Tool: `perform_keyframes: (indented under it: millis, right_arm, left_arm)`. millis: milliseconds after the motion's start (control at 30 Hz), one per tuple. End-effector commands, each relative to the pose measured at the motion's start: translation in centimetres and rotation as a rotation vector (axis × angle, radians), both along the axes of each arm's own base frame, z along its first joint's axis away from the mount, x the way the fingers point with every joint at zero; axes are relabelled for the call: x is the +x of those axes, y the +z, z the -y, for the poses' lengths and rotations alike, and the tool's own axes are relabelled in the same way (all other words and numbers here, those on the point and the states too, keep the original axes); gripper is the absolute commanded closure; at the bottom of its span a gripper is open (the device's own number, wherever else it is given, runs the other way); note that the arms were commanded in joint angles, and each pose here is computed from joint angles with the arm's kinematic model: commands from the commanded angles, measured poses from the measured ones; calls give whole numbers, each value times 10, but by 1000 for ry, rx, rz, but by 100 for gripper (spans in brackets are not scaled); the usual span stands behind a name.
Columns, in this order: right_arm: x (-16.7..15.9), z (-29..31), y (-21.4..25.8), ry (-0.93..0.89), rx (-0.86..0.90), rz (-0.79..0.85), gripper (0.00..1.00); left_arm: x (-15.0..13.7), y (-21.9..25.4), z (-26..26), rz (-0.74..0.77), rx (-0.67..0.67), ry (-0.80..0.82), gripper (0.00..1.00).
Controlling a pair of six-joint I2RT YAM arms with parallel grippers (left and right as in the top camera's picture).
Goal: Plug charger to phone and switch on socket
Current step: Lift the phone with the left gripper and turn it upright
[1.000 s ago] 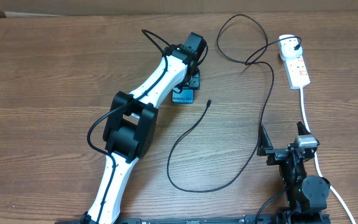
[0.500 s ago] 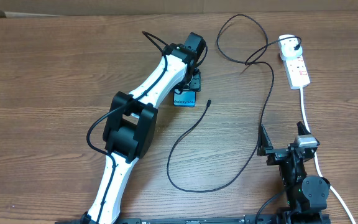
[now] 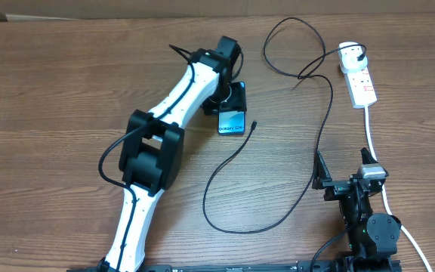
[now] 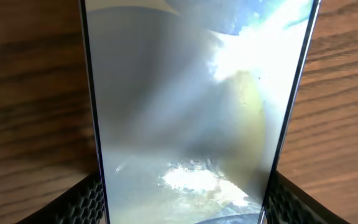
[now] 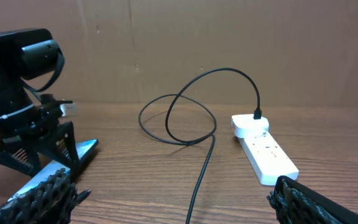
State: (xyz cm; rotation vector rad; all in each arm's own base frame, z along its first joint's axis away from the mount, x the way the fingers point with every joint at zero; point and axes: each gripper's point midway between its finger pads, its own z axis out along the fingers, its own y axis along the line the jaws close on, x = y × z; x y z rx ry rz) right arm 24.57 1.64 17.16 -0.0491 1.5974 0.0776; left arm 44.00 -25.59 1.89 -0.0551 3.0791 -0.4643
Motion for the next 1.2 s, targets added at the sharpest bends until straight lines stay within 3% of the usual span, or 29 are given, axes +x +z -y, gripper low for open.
perform_keyframes:
  millis: [0,333,733,1067,1167]
  right_arm:
    - [0,-1,-2,5,2,3,0]
    - [0,-1,-2,5,2,3,0]
    - [0,-1,-2,5,2,2,0]
    - [0,-1,-2,5,2,3,0]
    - [0,-1,-2,5,2,3,0]
  left_arm:
    - [3,45,13,-3,-186,3,43]
    - [0,79,21,-128,-511,11,41]
    - [4,103,13,-178,-687,26,39]
    - [2,164,20,-230,-1055,-62,39]
    - [5,167,14,-268,-1073,-20,39]
